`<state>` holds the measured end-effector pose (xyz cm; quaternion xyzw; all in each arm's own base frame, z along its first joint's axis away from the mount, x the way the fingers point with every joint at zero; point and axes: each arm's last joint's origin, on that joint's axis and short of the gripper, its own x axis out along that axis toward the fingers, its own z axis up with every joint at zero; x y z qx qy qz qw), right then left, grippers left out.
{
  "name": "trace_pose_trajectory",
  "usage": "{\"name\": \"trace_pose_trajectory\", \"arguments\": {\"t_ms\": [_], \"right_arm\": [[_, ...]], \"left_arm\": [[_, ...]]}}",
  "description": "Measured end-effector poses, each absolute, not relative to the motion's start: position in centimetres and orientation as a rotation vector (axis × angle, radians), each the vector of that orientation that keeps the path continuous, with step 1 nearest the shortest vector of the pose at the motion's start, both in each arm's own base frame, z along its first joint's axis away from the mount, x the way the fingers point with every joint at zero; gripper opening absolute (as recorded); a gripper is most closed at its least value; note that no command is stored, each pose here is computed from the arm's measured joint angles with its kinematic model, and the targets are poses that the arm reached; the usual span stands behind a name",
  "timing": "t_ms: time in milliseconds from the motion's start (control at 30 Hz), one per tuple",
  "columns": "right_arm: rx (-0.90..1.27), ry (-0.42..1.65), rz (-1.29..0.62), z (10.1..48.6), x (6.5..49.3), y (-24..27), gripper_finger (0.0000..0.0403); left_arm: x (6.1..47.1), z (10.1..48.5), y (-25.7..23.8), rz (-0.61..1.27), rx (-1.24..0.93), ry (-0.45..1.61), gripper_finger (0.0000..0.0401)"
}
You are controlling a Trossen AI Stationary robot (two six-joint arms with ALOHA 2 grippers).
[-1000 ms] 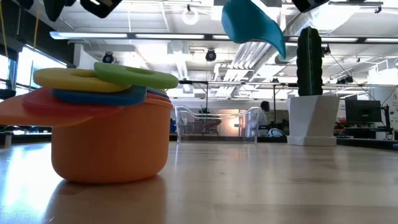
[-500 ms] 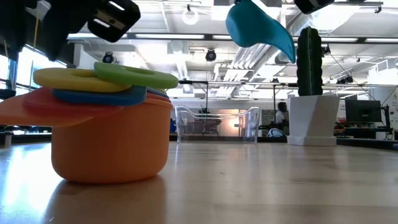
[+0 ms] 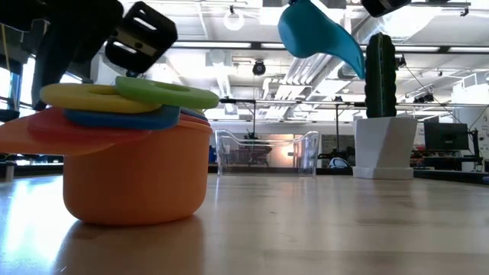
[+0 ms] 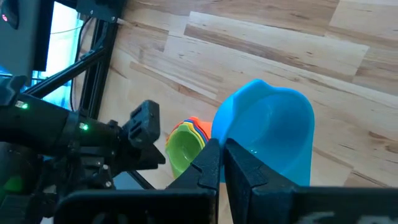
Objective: Nest measuring cups in basket
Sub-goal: Stack the light blue measuring cup on top of the green measuring cup
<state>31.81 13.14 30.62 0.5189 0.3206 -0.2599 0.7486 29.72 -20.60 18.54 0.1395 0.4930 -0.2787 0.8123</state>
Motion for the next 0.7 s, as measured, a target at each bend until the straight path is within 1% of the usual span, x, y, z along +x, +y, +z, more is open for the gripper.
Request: {"name": "trace_pose_trajectory", "arguments": {"t_ms": [300,467,700], "right_arm": [[1.132,0.706,-0.577,30.6,31.7,13.1,0.0],[1.13,0.699,-0.58,30.6,31.7,13.1,0.0],[1.133,0.692,-0.577,30.6,31.8,13.1,0.0]], "left_arm": [[30.6,16.6,-21.0,-0.607,0.277,1.068,0.0078],[31.0,16.4,-21.1,-0.588,0.266,1.044,0.0078],[31.6,16.5,-20.5,-0.499,0.259,1.014,0.0078]]}}
